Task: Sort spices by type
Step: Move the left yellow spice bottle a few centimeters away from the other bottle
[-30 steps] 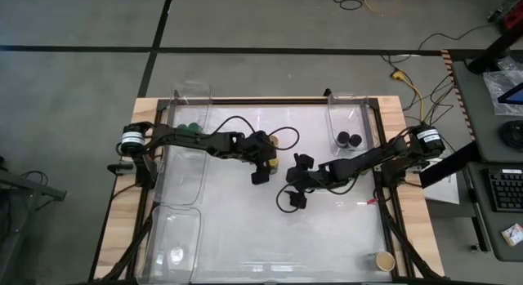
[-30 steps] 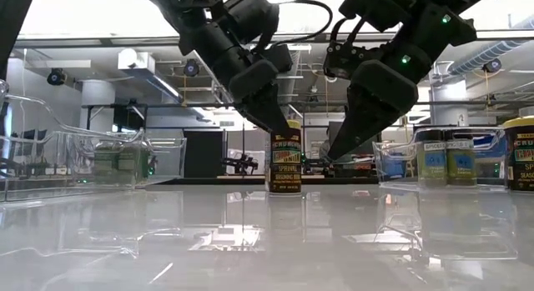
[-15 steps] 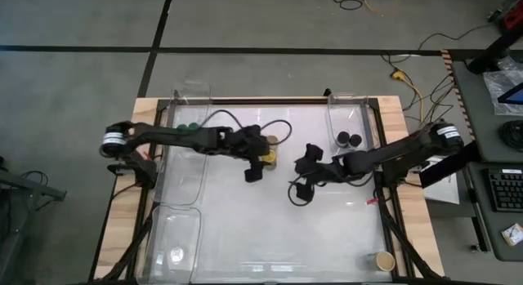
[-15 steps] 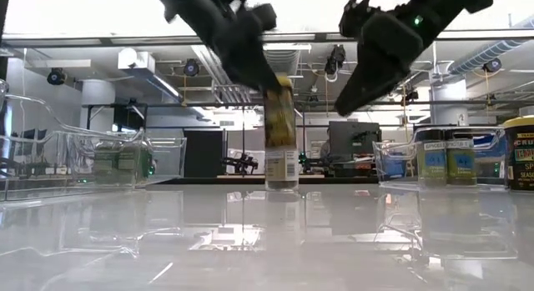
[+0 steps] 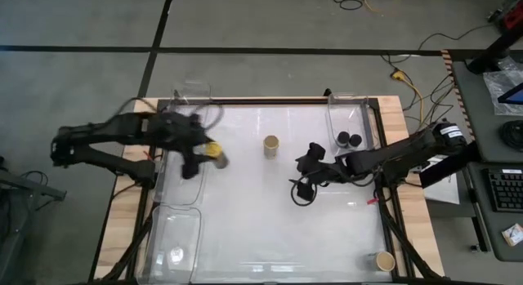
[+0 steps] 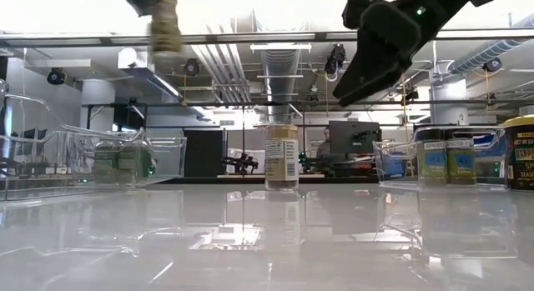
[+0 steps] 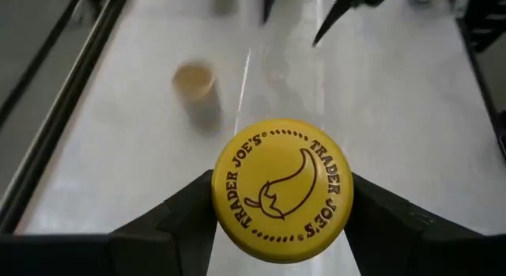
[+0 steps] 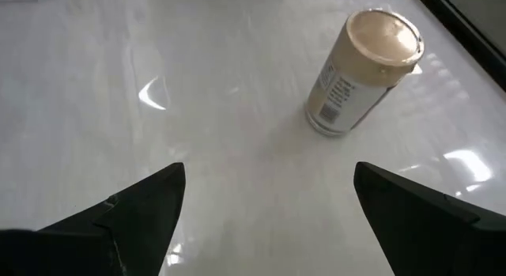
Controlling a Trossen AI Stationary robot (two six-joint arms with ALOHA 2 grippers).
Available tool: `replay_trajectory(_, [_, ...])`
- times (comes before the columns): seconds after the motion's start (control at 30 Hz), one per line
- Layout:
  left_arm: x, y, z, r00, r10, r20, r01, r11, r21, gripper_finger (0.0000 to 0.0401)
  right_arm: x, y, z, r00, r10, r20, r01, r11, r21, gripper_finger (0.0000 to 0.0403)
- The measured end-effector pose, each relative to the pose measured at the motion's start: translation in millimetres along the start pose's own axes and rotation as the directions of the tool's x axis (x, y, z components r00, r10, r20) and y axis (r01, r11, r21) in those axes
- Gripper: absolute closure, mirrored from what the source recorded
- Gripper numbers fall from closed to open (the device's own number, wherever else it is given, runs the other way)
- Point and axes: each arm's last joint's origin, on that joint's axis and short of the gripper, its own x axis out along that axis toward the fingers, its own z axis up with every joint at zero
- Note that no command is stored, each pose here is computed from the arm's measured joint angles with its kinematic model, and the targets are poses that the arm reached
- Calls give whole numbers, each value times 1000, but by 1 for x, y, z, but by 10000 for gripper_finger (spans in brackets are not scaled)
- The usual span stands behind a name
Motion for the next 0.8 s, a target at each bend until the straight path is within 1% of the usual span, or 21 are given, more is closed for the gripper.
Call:
replay_trajectory(0.1, [-28, 4, -21, 996, 69, -56, -73, 994, -76, 190, 8, 2, -3, 1000, -14, -12, 14, 1000, 4, 44])
replay_trajectory(0.17, [-40, 6, -32, 992, 105, -75, -112, 988, -107, 191, 13, 4, -4, 1000, -17, -19, 17, 1000, 7, 44])
replay_trajectory(0.3, [-47, 8, -51, 992, 112, -58, -118, 985, -123, 191, 21, 8, -3, 1000, -9, 6, 9, 1000, 26, 44])
replay_trajectory(0.43, [-38, 10, -77, 984, 149, -100, -165, 972, -169, 190, 25, 10, -3, 1000, -1, 23, 0, 999, 45, 44])
replay_trajectory(0.53, [-25, 10, -96, 978, 154, -138, -179, 966, -188, 191, 25, 11, -3, 1000, 0, 23, -2, 998, 60, 44])
replay_trajectory(0.67, [-3, 10, -116, 975, 135, -177, -165, 972, -167, 191, 22, 10, 0, 999, 4, 33, -6, 998, 64, 44])
replay_trajectory(0.8, [17, 8, -132, 971, 79, -226, -111, 985, -132, 191, 20, 11, 5, 999, 9, 49, -12, 997, 70, 44])
